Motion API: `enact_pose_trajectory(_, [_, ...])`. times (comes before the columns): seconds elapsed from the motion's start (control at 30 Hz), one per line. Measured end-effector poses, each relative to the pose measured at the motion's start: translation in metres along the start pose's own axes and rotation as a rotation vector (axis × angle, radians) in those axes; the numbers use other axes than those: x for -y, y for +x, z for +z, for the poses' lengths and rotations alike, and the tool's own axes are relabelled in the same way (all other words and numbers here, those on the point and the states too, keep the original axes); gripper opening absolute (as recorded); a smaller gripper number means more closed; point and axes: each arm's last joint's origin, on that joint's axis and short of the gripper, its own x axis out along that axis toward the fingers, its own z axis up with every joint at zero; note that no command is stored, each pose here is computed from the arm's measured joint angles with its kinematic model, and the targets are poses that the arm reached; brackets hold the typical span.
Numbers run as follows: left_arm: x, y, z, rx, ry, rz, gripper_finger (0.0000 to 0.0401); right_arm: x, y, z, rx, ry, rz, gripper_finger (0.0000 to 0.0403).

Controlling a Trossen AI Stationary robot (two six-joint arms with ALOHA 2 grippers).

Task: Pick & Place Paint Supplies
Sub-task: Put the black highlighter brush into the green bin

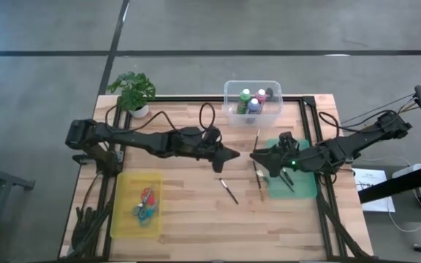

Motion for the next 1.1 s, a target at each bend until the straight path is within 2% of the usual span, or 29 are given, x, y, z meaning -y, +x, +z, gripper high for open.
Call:
enact_pose_trajectory(0.27, [-0.005, -0.001, -0.008, -0.056, 0.005, 0.048, 0.0005, 0.000, 0.002, -0.003, -0.011, 0.011, -0.007, 0.0206])
enact_pose_trajectory(0.4, [-0.010, -0.002, -0.013, -0.128, 0.069, 0.093, 0.0006, 0.001, 0.002, -0.005, -0.041, 0.005, -0.003, 0.0206])
enact_pose_trajectory(0.47, [-0.012, -0.003, -0.019, -0.176, 0.159, 0.116, 0.0009, 0.002, 0.002, -0.006, -0.068, 0.001, -0.007, 0.0206])
enact_pose_trajectory(0.57, [-0.015, -0.002, -0.030, -0.263, 0.363, 0.131, 0.0028, 0.001, 0.002, -0.008, -0.080, 0.000, -0.003, 0.0206])
enact_pose_trajectory(0.77, [-0.021, 0.014, -0.049, -0.386, 0.762, 0.098, 0.0117, 0.001, 0.002, -0.007, -0.080, 0.000, -0.002, 0.0206])
enact_pose_trajectory(0.93, [-0.036, 0.032, -0.066, -0.464, 0.892, 0.099, 0.0187, 0.001, 0.001, -0.007, -0.082, 0.006, 0.003, 0.0206])
enact_pose_trajectory(1.1, [-0.049, 0.041, -0.078, -0.516, 0.920, 0.111, 0.0207, 0.001, 0.001, -0.008, -0.085, 0.005, 0.005, 0.0206])
